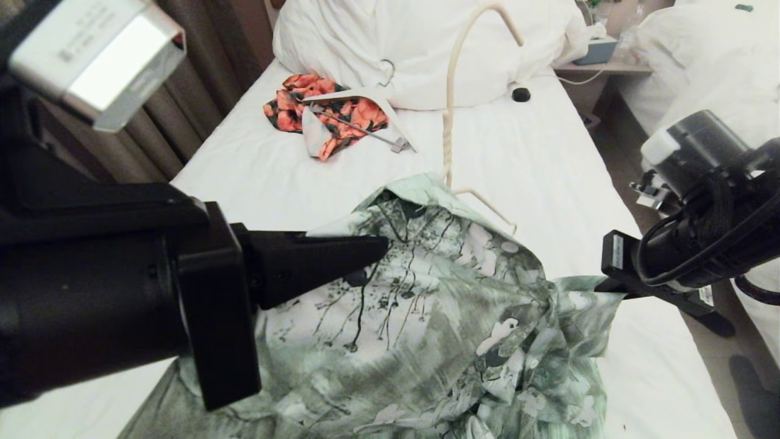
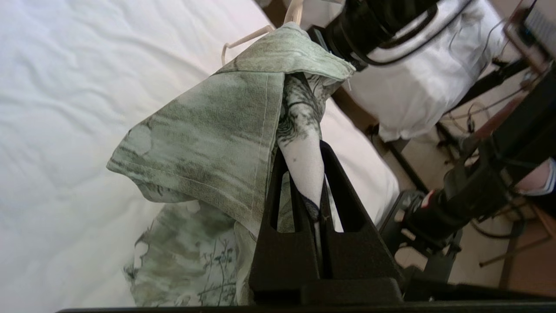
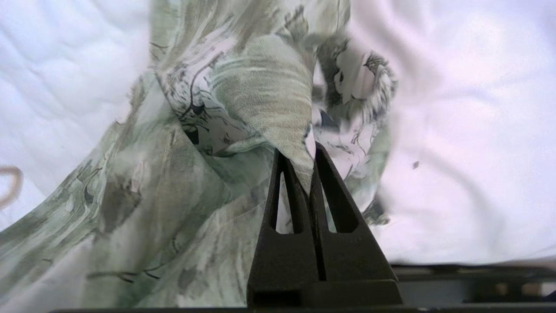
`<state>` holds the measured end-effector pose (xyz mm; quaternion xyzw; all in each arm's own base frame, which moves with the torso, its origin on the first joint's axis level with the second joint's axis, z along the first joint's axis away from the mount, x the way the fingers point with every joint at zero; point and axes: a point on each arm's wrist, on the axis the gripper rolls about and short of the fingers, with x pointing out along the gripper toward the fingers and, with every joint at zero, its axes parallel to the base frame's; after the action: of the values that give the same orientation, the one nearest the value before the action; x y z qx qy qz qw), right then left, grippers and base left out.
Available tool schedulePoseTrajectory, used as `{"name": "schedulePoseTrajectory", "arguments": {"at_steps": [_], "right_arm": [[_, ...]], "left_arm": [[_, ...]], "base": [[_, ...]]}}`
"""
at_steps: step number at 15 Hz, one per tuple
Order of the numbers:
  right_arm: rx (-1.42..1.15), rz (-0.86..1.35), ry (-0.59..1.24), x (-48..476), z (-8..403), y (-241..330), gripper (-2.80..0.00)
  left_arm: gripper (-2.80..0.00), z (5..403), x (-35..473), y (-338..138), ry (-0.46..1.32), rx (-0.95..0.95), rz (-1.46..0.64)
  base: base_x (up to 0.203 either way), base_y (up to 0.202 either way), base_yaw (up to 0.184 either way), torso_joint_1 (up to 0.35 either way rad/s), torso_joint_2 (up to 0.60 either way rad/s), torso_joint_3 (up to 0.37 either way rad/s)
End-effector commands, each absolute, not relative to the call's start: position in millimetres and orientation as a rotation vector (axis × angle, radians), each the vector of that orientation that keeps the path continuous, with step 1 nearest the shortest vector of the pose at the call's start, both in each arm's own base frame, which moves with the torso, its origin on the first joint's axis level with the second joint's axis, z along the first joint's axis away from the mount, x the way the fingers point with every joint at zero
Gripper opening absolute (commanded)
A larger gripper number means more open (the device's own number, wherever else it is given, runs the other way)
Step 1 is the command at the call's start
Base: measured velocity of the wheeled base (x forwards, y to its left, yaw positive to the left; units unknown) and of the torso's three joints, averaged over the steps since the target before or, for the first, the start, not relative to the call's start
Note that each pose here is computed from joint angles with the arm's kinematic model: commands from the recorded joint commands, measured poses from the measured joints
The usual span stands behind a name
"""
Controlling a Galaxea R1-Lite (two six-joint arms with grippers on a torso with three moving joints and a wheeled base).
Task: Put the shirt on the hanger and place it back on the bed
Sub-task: Hook the other side of the shirt onto the hanger
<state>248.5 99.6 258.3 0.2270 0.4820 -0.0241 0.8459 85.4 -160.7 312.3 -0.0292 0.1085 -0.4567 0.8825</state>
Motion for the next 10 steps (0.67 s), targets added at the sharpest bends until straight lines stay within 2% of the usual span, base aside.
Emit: {"name": "schedulePoseTrajectory", "arguments": {"at_steps": [1, 7, 10], "right_arm": [[0.488, -0.031, 0.949, 232.3, 276.4, 93.2, -2.8], [0.379, -0.012, 0.764, 200.4, 306.0, 79.3, -2.8], [0.323, 0.049, 0.84, 187.3, 291.6, 94.6, -2.8]], "left_arm": [[-2.8, 323.5, 84.0, -162.9, 0.205, -0.074, -0.965], [-2.8, 347.7, 69.3, -168.1, 0.268, -0.018, -1.041], [-2.8, 354.5, 70.4, -173.2, 0.26, -0.018, -1.031]], "base": [[0.0, 0.0, 0.0, 0.0, 0.0, 0.0], [0.0, 0.0, 0.0, 0.0, 0.0, 0.0], [0.0, 0.0, 0.0, 0.0, 0.0, 0.0]]}}
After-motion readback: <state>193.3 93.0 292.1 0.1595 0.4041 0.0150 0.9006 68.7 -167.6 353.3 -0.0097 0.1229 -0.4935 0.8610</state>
